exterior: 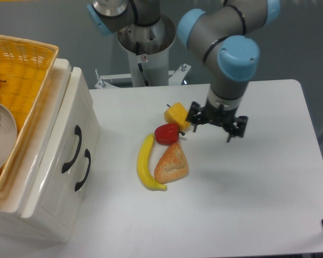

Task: Slide open the top white drawer
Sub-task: 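Move the gripper over the fruit toward the upper drawer's black handle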

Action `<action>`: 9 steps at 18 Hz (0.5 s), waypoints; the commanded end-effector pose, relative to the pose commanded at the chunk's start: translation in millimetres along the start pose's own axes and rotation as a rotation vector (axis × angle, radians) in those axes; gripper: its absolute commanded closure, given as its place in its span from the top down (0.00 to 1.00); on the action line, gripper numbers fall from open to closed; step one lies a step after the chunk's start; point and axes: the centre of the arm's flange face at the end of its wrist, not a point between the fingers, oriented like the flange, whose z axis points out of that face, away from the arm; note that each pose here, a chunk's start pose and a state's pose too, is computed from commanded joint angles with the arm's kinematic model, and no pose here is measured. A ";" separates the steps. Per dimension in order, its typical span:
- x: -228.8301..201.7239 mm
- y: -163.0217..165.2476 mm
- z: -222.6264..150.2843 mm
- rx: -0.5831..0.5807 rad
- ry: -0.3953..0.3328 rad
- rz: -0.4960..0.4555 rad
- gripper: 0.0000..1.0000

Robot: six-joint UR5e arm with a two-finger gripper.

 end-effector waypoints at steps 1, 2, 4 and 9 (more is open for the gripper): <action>11.0 -5.0 0.5 0.004 0.007 0.000 1.00; 20.5 -9.1 1.9 0.003 0.011 0.001 1.00; 36.8 -16.4 4.8 0.003 0.019 -0.013 1.00; 59.7 -27.3 5.8 0.039 0.079 -0.058 1.00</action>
